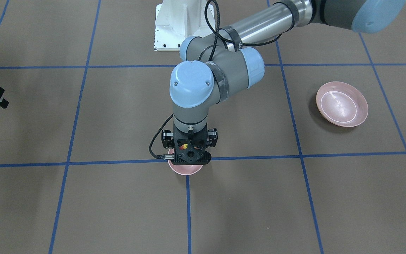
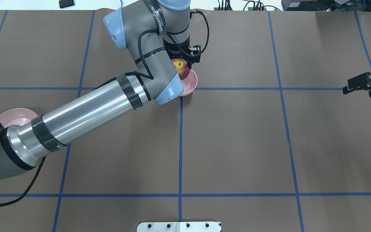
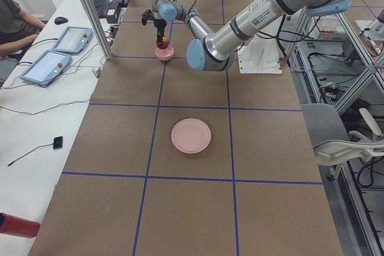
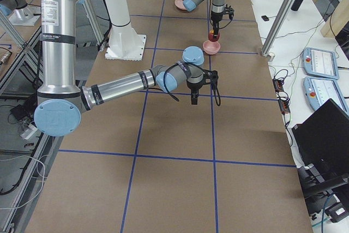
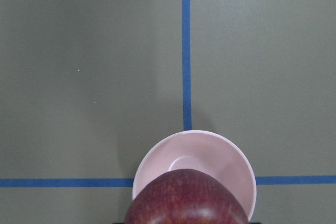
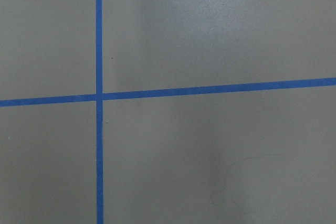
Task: Move apple from plate to bowl
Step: 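Lower the apple into the pink bowl and open the left gripper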
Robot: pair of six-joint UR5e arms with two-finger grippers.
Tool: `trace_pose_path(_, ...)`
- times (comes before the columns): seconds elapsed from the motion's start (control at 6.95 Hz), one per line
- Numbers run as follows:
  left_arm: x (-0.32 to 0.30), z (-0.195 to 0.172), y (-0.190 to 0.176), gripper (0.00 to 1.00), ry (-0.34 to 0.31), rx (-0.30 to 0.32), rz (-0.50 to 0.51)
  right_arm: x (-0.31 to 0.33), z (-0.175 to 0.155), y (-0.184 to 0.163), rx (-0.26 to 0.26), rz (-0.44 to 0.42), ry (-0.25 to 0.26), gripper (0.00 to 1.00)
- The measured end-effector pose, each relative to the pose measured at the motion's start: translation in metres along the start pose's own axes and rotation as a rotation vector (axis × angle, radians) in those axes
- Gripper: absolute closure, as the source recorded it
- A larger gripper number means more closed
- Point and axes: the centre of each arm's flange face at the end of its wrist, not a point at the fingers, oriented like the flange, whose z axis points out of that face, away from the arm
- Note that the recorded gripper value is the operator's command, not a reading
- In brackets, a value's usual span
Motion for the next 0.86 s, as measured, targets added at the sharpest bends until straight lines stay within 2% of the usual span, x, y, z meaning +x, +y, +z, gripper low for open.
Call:
trace_pose_path(0.29, 0.006, 0.024, 0.006, 1.0, -0.011, 0.012, 0.007, 0.001, 0.001, 0.0, -0.001, 0.002, 0.001, 0.0)
trace_pose_path(0.43, 0.007, 0.033, 0.009, 0.43, -0.012, 0.013, 0.01, 0.001, 0.001, 0.0, -0.002, 0.003, 0.002, 0.0)
trace_pose_path(0.58, 0.008, 0.04, 0.011, 0.36, -0.013, 0.016, 0.012, 0.002, 0.001, 0.0, -0.002, 0.005, 0.003, 0.0)
trace_pose_path(0.72, 0.008, 0.045, 0.014, 0.22, -0.015, 0.018, 0.014, 0.002, 0.001, 0.0, -0.002, 0.006, 0.003, 0.0)
trace_pose_path(0.86, 0.009, 0.047, 0.015, 0.02, -0.016, 0.019, 0.017, 0.002, 0.001, 0.0, -0.002, 0.006, 0.004, 0.0)
